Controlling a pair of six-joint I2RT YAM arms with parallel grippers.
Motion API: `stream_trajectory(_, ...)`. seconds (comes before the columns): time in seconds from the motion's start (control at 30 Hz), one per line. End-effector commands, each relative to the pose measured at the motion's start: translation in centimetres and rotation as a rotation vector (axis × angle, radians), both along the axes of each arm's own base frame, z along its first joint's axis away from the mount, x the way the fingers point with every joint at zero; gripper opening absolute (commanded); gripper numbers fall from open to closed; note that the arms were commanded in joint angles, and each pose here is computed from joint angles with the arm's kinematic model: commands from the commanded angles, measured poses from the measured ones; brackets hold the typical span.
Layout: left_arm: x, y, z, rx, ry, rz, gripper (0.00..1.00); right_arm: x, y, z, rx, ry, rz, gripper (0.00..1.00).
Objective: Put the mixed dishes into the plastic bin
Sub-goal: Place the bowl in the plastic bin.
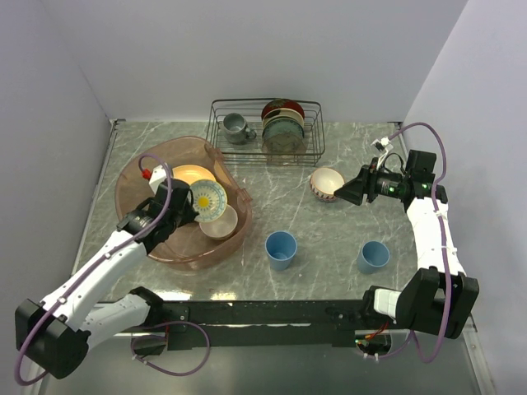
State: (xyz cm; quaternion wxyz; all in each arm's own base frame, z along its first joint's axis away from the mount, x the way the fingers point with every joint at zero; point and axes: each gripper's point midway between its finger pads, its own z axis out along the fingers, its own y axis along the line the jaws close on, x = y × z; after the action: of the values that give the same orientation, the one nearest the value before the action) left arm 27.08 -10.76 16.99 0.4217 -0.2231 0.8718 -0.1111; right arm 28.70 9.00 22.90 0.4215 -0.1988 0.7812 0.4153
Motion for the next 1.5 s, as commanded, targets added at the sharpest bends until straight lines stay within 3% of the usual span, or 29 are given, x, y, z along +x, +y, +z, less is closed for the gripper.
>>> stream_trajectory(0.0, 1.2, -1.2, 0.7, -0.069, -0.043, -0.040, 0.03, 0.5, -0.3, 0.3, -0.014, -0.043, -0.001, 0.70)
stream_trajectory(0.5, 1.0, -2.6, -3.8, -0.136, 0.092, -0.113, 0.08, 0.6, -0.4, 0.1, -0.018, -0.041, -0.005, 0.71)
stream_trajectory(1.2, 0.6, -3.1, -6.1, -0.138, 0.176, -0.150, 0.27, 0.7, -0.4, 0.1, -0.019, -0.037, -0.008, 0.71)
stream_trajectory(1.3, 0.7, -3.0, -5.8, -0.138, 0.173, -0.149, 0.33, 0.7, -0.4, 0.0, -0.018, -0.033, -0.008, 0.71)
stream_trajectory(1.47, 1.0, -2.9, -4.5, -0.129, 0.145, -0.152, 0.56, 0.7, -0.5, 0.0, -0.020, -0.031, -0.010, 0.71)
